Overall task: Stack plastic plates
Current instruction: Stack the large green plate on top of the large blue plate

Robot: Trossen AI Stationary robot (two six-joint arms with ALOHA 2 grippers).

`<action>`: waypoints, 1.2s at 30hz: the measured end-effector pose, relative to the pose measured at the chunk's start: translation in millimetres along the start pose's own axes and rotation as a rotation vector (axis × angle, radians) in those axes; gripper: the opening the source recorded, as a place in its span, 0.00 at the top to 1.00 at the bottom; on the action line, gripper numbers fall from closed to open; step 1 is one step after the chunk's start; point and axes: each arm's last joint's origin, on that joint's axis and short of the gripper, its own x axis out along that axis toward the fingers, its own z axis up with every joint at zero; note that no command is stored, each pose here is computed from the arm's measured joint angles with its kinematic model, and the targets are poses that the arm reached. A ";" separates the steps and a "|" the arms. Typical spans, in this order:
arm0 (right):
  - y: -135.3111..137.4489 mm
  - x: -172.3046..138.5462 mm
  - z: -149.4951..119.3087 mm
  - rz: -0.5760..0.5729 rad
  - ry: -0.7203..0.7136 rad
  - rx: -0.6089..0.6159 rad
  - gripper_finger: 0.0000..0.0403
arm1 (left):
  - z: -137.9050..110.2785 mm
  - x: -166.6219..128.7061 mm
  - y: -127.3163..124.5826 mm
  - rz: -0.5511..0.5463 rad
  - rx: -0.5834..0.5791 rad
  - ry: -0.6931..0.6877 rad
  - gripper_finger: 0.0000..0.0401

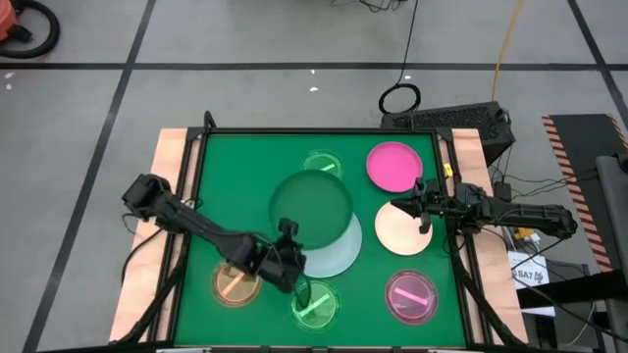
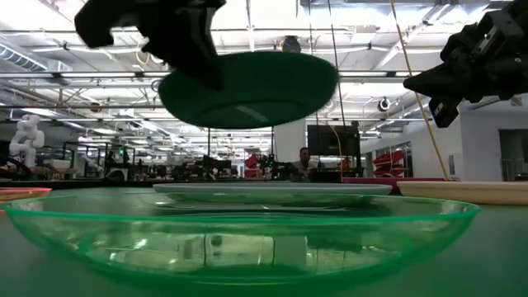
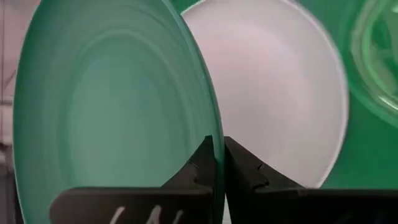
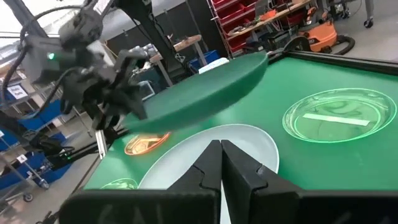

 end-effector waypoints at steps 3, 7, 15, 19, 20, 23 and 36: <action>0.1 -0.1 0.1 0.003 -0.001 -0.011 1.00 | -0.6 10.0 -13.6 -0.008 0.090 0.027 0.97; 0.6 0.1 -0.6 0.023 0.015 -0.017 1.00 | -0.3 23.5 -32.4 -0.020 0.188 0.043 0.97; 1.7 0.4 -1.3 0.065 0.036 -0.019 1.00 | 6.1 39.1 -46.4 -0.045 0.176 -0.006 0.97; 1.8 0.5 -1.7 0.070 0.042 -0.026 1.00 | 10.0 41.7 -46.6 -0.079 0.150 -0.043 0.96; 1.8 0.6 -1.9 0.072 0.046 -0.028 1.00 | 9.4 41.8 -46.8 -0.086 0.150 -0.038 0.95; 2.1 0.5 -2.0 0.084 0.051 -0.029 1.00 | 9.6 44.8 -46.2 -0.118 0.137 -0.042 0.95; 2.1 0.5 -2.2 0.085 0.053 -0.019 1.00 | 8.3 56.4 -43.6 -0.158 0.051 -0.023 0.94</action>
